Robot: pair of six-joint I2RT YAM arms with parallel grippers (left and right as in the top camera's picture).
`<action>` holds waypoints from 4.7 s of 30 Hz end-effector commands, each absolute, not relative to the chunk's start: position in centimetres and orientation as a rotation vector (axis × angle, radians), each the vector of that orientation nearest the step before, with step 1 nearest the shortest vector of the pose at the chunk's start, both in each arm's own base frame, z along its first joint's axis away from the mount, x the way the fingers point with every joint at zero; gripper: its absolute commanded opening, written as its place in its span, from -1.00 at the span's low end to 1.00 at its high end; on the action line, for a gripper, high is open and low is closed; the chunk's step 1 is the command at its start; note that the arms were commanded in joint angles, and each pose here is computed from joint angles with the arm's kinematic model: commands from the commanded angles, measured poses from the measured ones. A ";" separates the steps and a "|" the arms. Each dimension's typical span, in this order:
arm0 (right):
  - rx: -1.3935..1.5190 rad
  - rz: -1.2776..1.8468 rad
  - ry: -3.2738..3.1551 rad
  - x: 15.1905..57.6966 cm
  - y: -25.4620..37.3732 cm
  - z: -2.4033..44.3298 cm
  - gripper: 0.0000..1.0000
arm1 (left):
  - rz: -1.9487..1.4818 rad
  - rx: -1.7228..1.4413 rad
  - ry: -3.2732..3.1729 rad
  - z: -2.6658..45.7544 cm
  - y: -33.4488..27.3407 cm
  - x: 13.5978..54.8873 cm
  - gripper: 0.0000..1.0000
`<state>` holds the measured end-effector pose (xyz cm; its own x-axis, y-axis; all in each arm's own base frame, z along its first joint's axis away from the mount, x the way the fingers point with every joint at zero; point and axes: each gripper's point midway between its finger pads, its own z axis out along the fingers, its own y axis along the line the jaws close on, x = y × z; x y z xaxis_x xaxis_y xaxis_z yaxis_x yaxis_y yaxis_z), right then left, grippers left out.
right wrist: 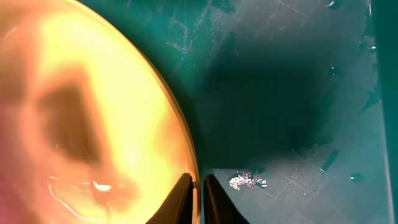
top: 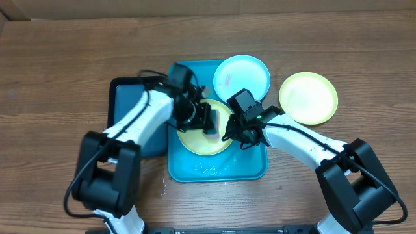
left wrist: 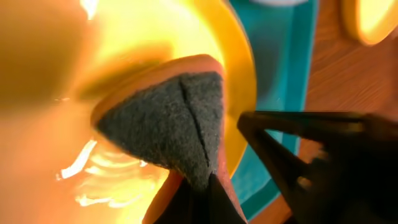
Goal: Clean dirty plates on tray and stack at the side
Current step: 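Return the sponge to the black tray and retract the left arm, then lift the scrubbed yellow plate with the right gripper off the blue tray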
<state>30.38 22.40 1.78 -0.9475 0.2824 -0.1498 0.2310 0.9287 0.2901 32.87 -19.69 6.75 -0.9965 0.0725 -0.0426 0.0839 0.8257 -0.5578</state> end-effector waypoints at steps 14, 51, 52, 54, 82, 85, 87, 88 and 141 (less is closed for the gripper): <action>0.391 0.402 2.898 30.4 22.4 1.6 -0.63 | -0.081 -0.180 3.030 9.8 -1.8 32.9 -0.92; 0.391 0.401 2.899 30.4 22.3 1.6 -0.13 | -0.102 -0.545 2.787 20.2 0.9 36.8 0.15; 0.391 0.401 2.899 30.4 22.3 1.6 -0.12 | -0.104 -0.600 2.764 20.6 1.7 36.9 0.32; 0.391 0.401 2.899 30.4 22.4 1.6 -0.13 | -0.104 -0.713 2.729 20.8 3.3 36.8 1.00; 0.395 0.382 2.917 30.2 22.2 0.8 -0.74 | -0.005 -1.177 2.686 19.9 11.8 32.1 1.00; 0.395 0.384 2.915 30.2 22.3 0.8 -0.73 | -0.004 -1.178 2.685 19.9 11.8 32.1 1.00; 0.394 0.385 2.905 30.5 22.3 0.8 -0.51 | -0.005 -1.178 2.685 19.9 11.8 32.1 0.99; 0.395 0.377 2.890 30.8 22.2 0.9 -0.41 | -0.005 -1.178 2.685 19.9 11.8 32.1 0.99; 0.020 0.651 2.531 35.2 33.8 12.8 -0.92 | -0.005 -1.178 2.685 19.9 11.8 32.1 1.00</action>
<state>34.75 32.29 12.11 -0.8849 0.1349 -0.4459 -0.0919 0.8878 0.4509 32.20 11.53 18.91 -0.6755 -0.7202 -0.1580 -0.7179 0.6913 -0.0822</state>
